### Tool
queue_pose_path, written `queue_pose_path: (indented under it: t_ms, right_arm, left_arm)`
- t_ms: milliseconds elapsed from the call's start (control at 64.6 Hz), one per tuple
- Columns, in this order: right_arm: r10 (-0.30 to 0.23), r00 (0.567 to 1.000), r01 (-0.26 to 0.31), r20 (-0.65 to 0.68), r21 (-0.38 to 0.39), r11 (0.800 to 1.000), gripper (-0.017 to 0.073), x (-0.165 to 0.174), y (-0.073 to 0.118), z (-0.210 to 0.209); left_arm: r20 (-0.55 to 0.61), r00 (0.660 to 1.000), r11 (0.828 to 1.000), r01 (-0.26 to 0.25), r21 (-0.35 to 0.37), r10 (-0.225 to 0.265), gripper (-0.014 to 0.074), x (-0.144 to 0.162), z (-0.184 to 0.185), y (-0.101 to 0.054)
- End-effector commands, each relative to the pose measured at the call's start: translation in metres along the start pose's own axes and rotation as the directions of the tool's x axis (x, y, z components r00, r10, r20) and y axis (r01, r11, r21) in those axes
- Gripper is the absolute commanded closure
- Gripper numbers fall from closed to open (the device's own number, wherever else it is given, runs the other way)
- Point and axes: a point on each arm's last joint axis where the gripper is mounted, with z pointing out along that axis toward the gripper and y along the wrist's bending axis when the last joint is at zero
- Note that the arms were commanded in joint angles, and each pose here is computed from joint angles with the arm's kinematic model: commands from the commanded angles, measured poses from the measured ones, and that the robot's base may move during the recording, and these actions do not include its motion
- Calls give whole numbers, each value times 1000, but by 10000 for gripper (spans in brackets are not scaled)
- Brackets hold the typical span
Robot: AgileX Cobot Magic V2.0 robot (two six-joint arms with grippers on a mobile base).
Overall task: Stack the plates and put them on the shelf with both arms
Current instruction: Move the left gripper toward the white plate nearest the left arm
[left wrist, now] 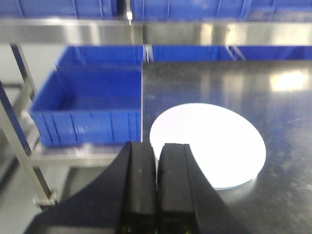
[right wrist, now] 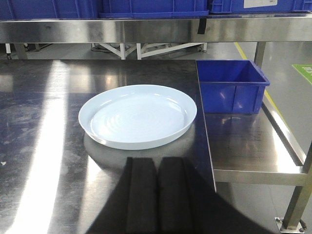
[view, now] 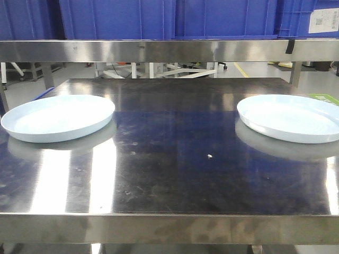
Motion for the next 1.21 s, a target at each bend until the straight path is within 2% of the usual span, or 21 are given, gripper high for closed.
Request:
queue_pose_path:
  t_ms: [0,155,294,480,665,774,898,944,1083,1192]
  right_arm:
    - [-7,995,7,102,2,1000,503,-9,0,-2]
    - [-7,995,7,102,2,1000,503,-9,0,-2]
    - [-7,995,7,102,2,1000,503,-9,0,-2]
    - [-7,995,7,102,2,1000,503,-9,0,-2]
    - [-7,995,7,102,2,1000,503,-9,0,-2]
    - [-7,995,7,102,2,1000,503,-9,0,-2]
    - [-7,995,7,102,2,1000,503,-9,0,-2]
    - [-7,995,7,102,2,1000,503,-9,0,-2]
    - [-7,995,7,102,2,1000,503,-9,0,-2]
    - [-7,995,7,102,2,1000,503,-9,0,-2]
  left_arm:
    - [49,998,999,32,5,-32,510,-24,15,0]
    - [-93,995,999,47,14,-45,510,-36,50,-1]
    - [-234,969,995,91,28,-82,510,-41,83,-2]
    - [-421,904,993,108,42,-80,510,-44,129,-4]
    - [-514,853,992,125,28,-93,510,-56,171,5]
    - [-588,800,988,153,13,-116,510,-56,196,13]
    - [-642,749,978,207,-7,-164,510,-55,222,24]
    - [-644,742,973,232,-13,-186,510,-57,229,27]
    - [-666,698,945,327,-32,-264,510,-54,250,35]
    - [-687,670,936,350,-42,-281,459,-47,261,38]
